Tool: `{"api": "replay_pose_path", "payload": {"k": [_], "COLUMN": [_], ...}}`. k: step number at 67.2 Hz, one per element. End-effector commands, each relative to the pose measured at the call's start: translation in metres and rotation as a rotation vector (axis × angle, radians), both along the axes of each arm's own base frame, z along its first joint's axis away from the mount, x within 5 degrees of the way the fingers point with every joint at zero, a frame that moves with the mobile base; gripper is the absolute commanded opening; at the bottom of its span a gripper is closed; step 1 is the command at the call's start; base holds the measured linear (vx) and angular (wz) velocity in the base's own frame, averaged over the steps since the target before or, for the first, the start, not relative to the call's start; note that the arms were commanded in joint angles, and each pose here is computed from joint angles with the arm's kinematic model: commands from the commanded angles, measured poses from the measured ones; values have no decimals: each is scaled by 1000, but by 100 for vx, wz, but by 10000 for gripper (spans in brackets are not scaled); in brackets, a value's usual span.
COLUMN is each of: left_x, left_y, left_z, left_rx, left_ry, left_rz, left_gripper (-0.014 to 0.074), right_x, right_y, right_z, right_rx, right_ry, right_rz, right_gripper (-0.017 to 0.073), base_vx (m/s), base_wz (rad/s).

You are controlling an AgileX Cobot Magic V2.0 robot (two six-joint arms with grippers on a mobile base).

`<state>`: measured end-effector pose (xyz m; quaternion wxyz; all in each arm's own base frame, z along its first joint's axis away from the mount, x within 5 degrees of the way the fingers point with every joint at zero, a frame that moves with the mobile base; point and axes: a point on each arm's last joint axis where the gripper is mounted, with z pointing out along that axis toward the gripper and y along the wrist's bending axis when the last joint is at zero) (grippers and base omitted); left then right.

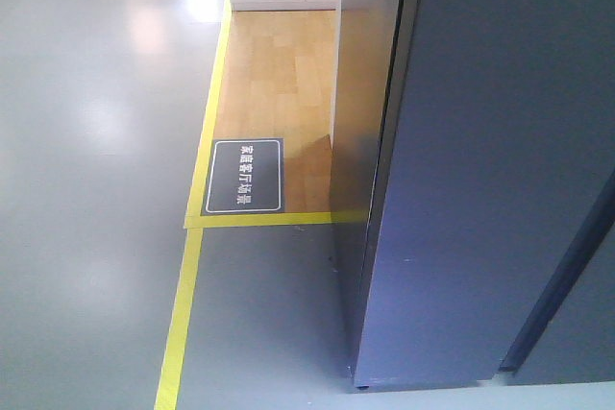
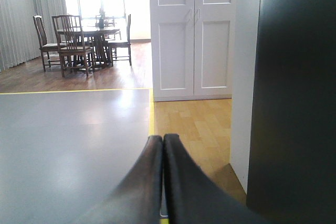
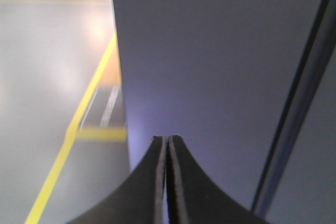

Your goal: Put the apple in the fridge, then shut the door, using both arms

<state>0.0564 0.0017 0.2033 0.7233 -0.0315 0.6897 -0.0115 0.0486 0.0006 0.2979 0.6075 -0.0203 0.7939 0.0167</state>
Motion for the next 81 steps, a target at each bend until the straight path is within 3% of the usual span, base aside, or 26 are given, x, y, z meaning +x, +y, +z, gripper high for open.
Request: {"api": "replay_pose_path", "payload": {"k": [1,17,39,59,72,81], "left_x": [-3,-3,-3,-3,-3,-3], "left_y": [0,0,0,0,0,0], "left_z": [14,14,13,13,13,13], "left_rx": [-5,-5,-5,-5,-5,-5], "left_ry": [-111,-111,-110,-109,-109,-109], "left_rz": [-3,-3,-3,-3,-3,-3], "left_gripper": [-6,-6,-6,-6,-6,-6], "right_x": [6,7,6,5,6,6], "right_y": [0,0,0,0,-1,-1], "right_z": [1,-44,-87,-82,-84,-85], "right_rx": [5,22,17,27,114,84], "right_ry": [-245,-405,-415,-464,-440,-429], "right_rz": [-19,-33,-49,-46,-60,-57], "right_gripper": [-3,-3,-3,-3,-3,-3], "base_vx": [0,0,0,0,0,0], "base_wz": [0,0,0,0,0,0]}}
